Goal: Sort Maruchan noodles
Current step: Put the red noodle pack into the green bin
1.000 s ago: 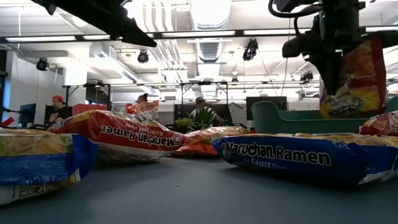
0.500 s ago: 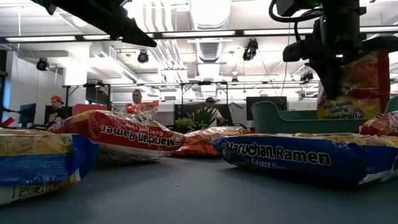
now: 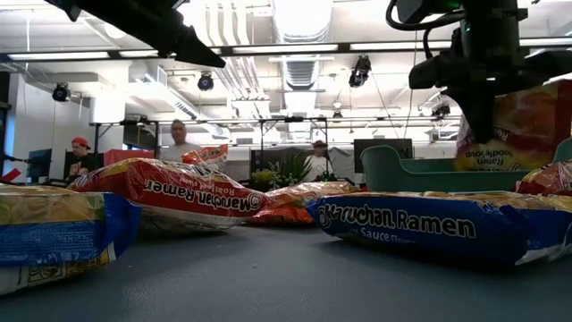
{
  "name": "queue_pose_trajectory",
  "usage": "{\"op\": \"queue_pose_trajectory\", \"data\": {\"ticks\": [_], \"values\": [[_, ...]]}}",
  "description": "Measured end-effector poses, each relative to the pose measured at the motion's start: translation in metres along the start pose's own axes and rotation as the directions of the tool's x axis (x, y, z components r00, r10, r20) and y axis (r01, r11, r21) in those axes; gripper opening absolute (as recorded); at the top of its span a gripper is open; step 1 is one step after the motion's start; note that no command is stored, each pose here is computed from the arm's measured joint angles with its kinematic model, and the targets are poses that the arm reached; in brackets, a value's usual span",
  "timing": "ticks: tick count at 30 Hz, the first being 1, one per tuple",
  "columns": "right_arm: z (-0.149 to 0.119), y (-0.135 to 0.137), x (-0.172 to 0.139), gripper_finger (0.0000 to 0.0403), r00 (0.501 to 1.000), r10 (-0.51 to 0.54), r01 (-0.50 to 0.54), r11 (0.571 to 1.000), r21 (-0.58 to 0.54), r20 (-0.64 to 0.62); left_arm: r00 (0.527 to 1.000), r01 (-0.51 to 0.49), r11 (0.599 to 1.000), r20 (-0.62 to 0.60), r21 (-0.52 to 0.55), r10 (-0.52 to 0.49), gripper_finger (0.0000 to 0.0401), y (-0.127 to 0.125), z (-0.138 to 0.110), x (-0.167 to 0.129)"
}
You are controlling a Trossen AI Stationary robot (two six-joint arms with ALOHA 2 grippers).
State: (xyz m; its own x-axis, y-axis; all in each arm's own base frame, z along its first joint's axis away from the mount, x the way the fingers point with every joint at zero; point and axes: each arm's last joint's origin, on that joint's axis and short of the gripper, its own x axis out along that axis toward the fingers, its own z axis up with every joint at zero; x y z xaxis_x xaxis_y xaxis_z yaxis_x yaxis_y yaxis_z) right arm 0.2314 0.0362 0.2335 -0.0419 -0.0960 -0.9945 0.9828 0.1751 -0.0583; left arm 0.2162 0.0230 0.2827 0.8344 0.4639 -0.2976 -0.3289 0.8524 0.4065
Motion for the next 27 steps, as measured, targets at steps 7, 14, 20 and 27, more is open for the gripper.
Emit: {"op": "queue_pose_trajectory", "data": {"ticks": [7,14,20,27], "values": [[-0.0002,-0.0005,0.0000,0.0160,1.000,-0.006,0.006,1.000,-0.001,-0.009,1.000,0.000,1.000,0.000,0.000,0.000,0.0000,0.0000,0.0000,0.0000],[-0.0001,-0.0049,-0.0017,0.0160,0.999,-0.030,0.030,1.000,-0.010,-0.013,1.000,0.000,1.000,0.000,0.000,0.000,0.0000,0.0000,0.0000,0.0000],[-0.0006,-0.0052,-0.0026,0.0159,0.999,-0.023,0.021,0.998,-0.059,-0.036,1.000,0.000,1.000,0.000,0.000,0.000,0.0000,0.0000,0.0000,0.0000],[-0.0007,-0.0048,-0.0026,0.0137,0.999,-0.019,0.017,0.999,-0.046,-0.036,1.000,0.000,1.000,0.000,0.000,0.000,0.0000,0.0000,0.0000,0.0000]]}}
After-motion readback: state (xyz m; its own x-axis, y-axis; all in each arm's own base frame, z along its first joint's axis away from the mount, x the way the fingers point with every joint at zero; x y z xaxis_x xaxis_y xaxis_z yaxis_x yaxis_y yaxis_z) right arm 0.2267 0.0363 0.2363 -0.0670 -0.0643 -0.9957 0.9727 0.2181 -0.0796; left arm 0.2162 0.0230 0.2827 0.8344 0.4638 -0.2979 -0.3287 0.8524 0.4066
